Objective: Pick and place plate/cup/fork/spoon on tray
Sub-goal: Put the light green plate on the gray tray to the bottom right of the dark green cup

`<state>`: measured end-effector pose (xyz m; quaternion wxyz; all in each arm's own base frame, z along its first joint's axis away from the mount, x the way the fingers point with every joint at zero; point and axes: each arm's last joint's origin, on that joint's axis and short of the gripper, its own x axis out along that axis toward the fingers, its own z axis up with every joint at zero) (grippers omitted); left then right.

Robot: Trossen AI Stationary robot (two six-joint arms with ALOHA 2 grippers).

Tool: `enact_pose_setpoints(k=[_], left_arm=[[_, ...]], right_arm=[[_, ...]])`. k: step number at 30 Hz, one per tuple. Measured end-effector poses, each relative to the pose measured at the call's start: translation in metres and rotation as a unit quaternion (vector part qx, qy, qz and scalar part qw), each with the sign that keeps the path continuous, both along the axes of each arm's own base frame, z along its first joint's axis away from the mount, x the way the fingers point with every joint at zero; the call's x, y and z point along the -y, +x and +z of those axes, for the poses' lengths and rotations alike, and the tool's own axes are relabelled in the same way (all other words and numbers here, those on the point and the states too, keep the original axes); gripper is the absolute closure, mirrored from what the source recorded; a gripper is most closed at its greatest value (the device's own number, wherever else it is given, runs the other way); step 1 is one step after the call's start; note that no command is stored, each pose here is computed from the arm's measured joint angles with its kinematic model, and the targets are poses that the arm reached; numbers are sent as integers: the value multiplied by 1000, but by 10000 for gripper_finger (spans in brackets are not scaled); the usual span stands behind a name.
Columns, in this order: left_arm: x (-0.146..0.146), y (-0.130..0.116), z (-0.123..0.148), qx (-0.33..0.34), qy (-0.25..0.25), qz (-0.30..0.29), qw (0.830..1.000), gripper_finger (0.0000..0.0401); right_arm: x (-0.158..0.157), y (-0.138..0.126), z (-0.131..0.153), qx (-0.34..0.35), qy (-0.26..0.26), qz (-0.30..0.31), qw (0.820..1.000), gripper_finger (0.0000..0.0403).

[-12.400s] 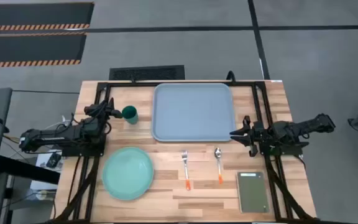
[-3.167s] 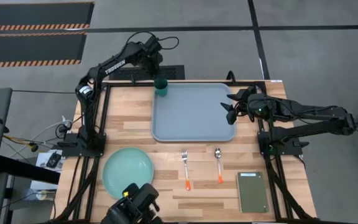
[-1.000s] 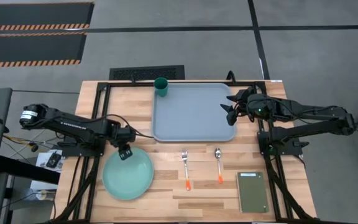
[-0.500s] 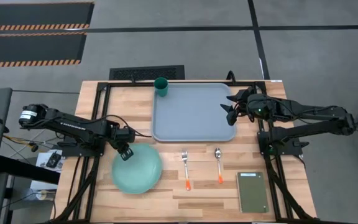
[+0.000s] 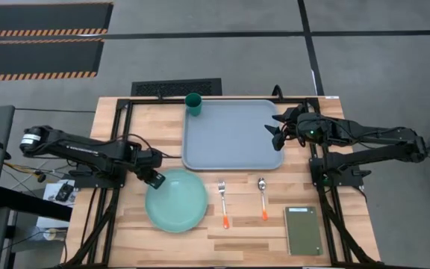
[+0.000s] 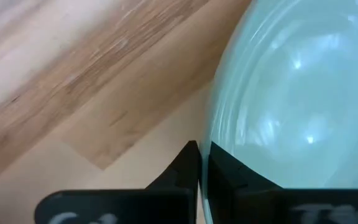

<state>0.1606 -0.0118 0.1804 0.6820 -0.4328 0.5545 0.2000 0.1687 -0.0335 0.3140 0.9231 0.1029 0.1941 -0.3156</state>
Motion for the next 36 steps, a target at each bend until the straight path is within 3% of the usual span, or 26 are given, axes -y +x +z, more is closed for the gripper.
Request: enact_pose_setpoints(k=[8,15,28,36], left_arm=[[-8,12,38,49,54,58,996,401],[-34,18,52,79,122,117,982,401],[-93,32,52,139,193,194,952,401],[-109,54,30,131,174,187,958,401]], right_arm=[[0,0,0,0,-1,-1,1000,143],[0,0,0,1,-1,-1,1000,143],[0,0,0,1,0,-2,1000,143],[0,0,0,-1,-1,-1,1000,143]])
